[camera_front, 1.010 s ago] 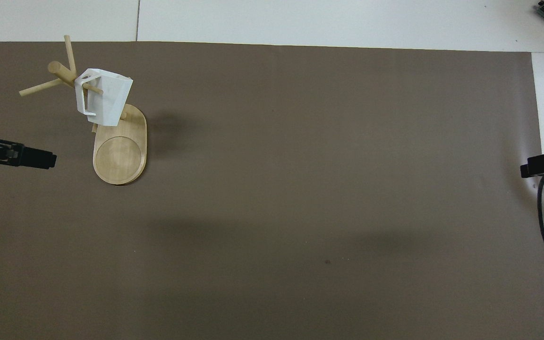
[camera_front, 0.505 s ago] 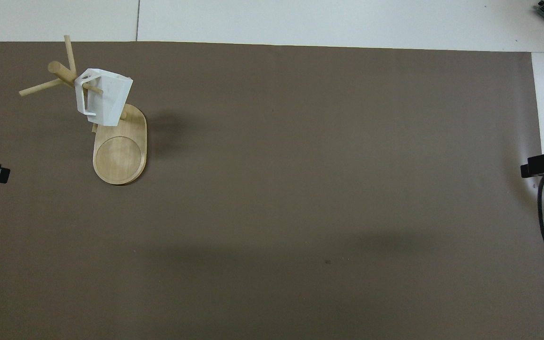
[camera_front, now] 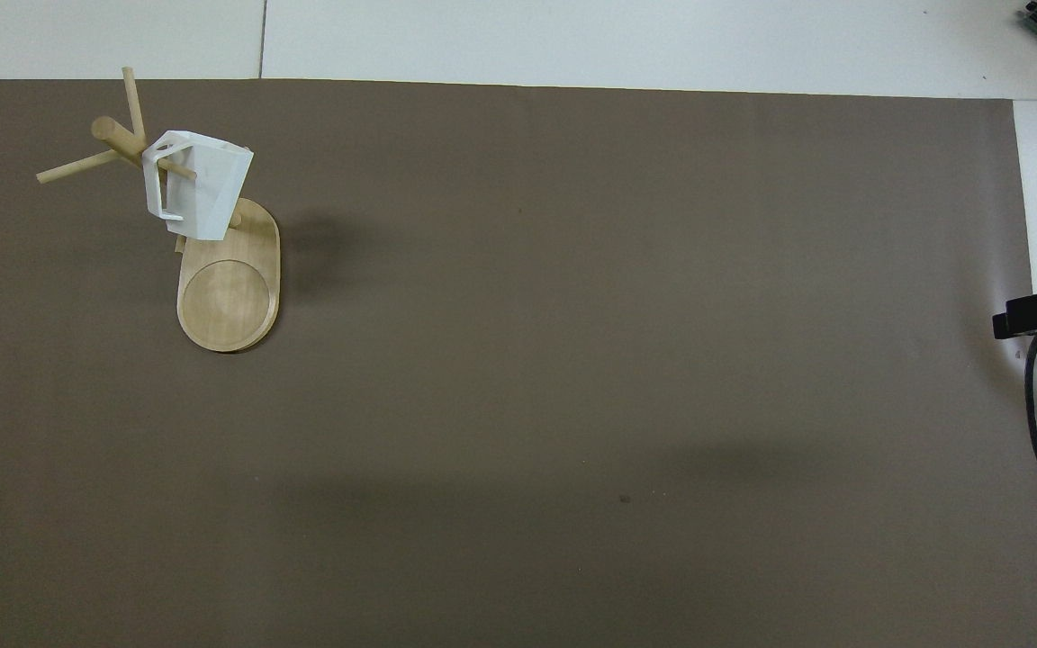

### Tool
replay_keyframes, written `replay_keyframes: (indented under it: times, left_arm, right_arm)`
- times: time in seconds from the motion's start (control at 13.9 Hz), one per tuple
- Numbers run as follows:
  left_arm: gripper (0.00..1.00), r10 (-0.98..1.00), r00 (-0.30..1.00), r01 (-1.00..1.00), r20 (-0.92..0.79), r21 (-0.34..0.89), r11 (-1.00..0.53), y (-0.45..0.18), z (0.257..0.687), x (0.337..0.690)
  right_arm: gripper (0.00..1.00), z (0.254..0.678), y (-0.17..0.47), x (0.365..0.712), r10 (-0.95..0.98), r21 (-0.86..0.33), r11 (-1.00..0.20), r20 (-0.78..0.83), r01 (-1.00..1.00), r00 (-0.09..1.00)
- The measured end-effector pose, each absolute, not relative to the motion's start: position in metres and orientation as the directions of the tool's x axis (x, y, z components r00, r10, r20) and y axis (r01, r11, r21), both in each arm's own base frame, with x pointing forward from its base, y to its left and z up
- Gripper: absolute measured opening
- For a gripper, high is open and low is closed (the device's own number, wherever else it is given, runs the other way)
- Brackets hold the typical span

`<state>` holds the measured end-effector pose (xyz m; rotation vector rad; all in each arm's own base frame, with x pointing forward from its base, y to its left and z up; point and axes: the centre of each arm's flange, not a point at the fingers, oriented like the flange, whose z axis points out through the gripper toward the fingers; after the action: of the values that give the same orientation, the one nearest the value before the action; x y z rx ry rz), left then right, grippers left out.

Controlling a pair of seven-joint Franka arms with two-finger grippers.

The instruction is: Hang cup on rack

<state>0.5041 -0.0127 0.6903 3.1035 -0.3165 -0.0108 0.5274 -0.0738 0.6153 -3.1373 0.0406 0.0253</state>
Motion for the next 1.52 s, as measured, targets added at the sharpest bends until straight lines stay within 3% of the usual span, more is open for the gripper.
replay_keyframes:
  times: [0.51,1.52]
  left_arm:
    - [1.00,-0.171,0.985,-0.170,-0.024,0.035,-0.985,0.006,0.675,0.518]
    - [1.00,-0.191,0.981,-0.190,-0.044,0.026,-0.982,-0.001,0.672,0.513]
  right_arm:
    - [1.00,0.615,-0.073,0.527,-0.025,-0.004,-1.000,-0.016,-0.025,1.000]
    - [1.00,0.615,-0.073,0.527,-0.025,-0.004,-1.000,-0.016,-0.025,1.000]
